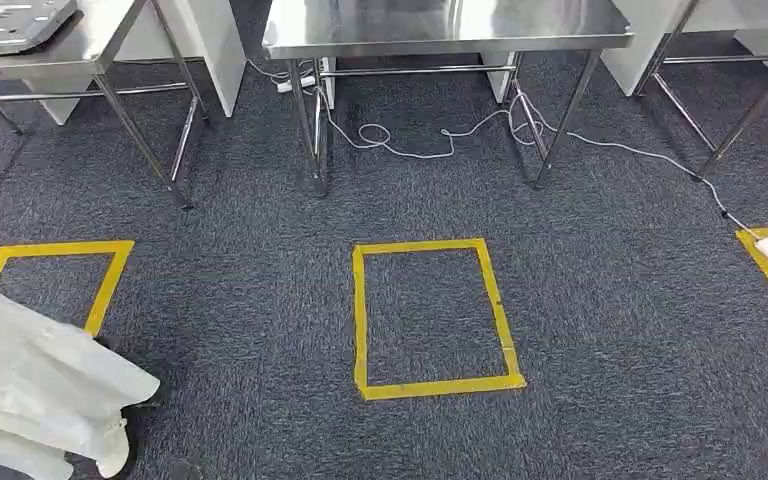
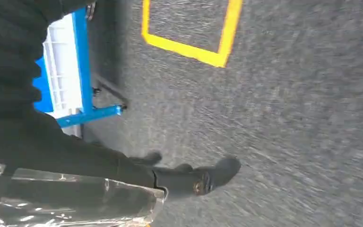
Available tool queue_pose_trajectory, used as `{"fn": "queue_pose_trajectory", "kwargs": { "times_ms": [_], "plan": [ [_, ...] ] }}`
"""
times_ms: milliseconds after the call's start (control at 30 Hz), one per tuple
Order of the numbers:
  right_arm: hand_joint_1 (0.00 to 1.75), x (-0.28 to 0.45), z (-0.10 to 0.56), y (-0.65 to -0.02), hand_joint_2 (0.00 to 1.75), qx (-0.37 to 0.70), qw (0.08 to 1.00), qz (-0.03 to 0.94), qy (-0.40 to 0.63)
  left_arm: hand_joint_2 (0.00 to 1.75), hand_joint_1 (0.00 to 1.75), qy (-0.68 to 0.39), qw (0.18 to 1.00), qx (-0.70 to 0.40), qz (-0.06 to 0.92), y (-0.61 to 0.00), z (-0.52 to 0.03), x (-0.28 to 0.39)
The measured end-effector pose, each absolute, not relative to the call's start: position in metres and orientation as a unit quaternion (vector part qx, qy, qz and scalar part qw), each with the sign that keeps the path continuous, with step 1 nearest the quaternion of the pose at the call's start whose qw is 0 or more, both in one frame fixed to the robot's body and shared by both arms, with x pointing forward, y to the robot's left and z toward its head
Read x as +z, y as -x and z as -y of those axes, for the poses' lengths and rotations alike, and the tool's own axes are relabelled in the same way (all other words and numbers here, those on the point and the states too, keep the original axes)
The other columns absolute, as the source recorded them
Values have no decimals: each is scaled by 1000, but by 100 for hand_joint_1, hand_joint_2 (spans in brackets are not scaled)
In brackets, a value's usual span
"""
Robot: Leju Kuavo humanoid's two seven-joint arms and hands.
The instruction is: Take the parts from the cabinet and place them on the table.
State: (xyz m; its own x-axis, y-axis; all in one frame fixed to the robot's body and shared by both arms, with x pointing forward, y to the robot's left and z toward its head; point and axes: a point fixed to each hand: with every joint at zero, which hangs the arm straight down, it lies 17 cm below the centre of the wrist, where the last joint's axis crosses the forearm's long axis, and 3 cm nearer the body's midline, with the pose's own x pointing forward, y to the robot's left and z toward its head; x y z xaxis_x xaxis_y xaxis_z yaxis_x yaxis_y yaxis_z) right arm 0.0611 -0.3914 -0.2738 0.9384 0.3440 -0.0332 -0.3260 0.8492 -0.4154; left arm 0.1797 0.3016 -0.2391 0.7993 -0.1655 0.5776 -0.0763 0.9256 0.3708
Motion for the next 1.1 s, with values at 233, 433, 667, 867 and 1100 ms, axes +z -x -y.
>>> {"fn": "queue_pose_trajectory", "kwargs": {
  "times_ms": [233,433,667,867,1100],
  "plan": [
    [0,-275,392,-54,175,165,963,16,210,0,0,-188,930,-33,313,-176,-299,-241],
    [0,-274,389,-60,175,165,964,20,209,0,0,-189,931,-32,311,-178,-300,-241],
    [0,-274,394,-56,175,159,965,12,208,0,0,-188,930,-31,315,-183,-297,-239],
    [0,-273,396,-59,175,157,965,14,210,0,0,-184,931,-30,315,-183,-292,-239],
    [0,-274,395,-56,175,158,965,12,209,0,0,-185,931,-30,315,-182,-293,-239]
  ]
}}
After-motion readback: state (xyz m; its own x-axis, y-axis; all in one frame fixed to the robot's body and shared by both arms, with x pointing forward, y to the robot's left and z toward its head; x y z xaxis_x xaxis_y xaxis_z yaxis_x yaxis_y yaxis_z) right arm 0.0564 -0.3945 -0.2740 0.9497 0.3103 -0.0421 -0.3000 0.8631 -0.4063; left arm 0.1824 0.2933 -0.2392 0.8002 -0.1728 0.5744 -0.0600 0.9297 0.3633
